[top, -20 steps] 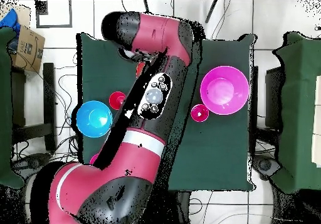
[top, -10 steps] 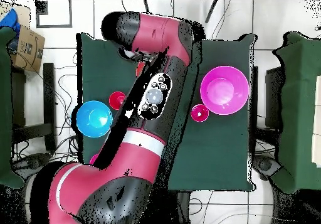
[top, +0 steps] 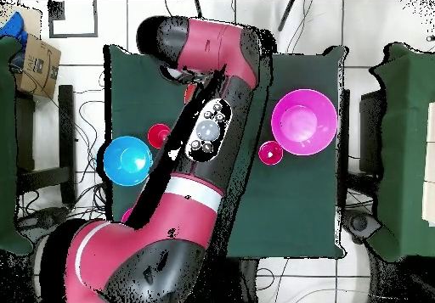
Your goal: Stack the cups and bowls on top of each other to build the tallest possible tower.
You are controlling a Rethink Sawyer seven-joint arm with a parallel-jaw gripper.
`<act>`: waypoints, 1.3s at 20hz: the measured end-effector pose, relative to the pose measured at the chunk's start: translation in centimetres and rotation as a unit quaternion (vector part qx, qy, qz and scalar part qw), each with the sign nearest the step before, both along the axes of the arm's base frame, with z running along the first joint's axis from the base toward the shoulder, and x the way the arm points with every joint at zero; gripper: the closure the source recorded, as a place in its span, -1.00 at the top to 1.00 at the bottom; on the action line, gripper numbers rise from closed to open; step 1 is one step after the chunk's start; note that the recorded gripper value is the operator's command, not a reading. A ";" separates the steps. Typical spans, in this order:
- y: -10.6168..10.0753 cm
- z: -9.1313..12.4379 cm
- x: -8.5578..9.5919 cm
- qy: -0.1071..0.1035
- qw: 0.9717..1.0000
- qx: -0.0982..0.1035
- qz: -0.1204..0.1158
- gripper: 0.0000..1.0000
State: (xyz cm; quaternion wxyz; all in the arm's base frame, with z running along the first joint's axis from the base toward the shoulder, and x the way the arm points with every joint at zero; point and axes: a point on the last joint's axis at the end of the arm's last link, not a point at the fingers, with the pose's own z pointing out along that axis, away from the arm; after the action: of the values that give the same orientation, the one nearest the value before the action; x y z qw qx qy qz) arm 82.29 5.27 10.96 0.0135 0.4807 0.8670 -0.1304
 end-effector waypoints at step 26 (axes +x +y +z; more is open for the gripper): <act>0.9 -0.1 -0.1 -0.026 1.000 -0.010 0.011 -1.00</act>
State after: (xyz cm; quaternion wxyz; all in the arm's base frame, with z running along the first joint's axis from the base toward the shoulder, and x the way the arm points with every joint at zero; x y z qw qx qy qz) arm 82.20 6.20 10.89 0.0420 0.4746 0.8701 -0.1260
